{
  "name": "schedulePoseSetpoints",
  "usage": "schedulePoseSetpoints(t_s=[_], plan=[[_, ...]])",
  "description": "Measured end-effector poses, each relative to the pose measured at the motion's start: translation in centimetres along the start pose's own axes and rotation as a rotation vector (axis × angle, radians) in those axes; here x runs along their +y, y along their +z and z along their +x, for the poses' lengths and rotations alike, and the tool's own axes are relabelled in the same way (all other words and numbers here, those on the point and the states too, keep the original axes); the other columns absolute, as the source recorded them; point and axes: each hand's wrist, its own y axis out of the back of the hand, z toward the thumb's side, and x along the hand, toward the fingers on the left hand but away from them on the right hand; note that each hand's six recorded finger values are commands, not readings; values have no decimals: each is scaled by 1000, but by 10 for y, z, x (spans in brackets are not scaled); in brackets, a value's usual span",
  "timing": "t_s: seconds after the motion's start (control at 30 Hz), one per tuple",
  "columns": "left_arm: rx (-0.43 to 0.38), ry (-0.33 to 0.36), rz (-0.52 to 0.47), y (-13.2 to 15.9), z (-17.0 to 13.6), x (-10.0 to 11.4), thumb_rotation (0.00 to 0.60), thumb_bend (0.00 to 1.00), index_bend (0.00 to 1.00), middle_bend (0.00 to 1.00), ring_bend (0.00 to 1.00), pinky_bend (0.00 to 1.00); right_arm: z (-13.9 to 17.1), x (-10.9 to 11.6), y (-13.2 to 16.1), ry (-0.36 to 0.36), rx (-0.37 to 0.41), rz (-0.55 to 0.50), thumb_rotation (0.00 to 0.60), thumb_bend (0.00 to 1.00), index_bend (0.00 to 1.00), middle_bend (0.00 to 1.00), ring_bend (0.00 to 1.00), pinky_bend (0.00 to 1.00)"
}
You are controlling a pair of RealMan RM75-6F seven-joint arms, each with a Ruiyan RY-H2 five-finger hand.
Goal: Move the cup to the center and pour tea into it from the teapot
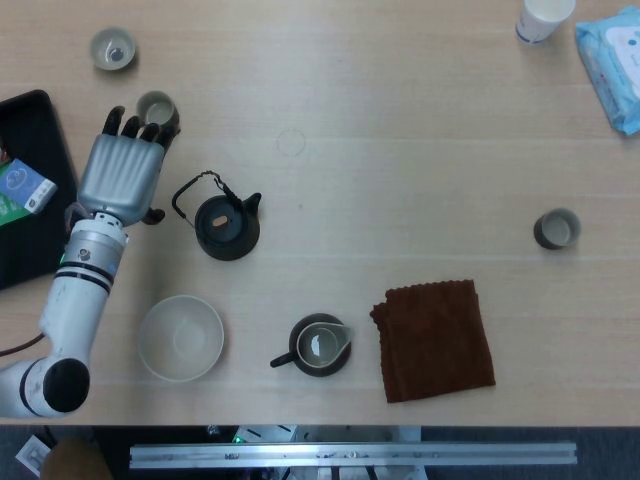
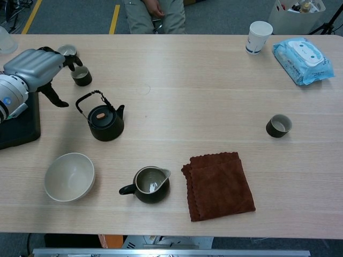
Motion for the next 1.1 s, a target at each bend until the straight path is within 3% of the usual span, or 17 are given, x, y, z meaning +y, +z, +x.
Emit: schedulePoseSetpoints(t_s=[0.17, 0.47, 1.1], plan=[[-30, 23, -26, 12, -3, 7, 600, 79, 155, 244, 160, 83, 0, 0, -1, 1, -2, 0, 600, 87, 347, 327, 242, 321], [-64, -11, -30, 32, 1, -10, 600, 79, 150, 244, 160, 83, 2, 0, -4, 0, -9, -5, 600, 87, 348, 327, 242, 321], [-25, -26, -57, 38, 21, -27, 600, 80, 147, 244, 160, 83, 4, -1, -11, 1, -20, -15, 600, 86, 348, 327, 242, 321]])
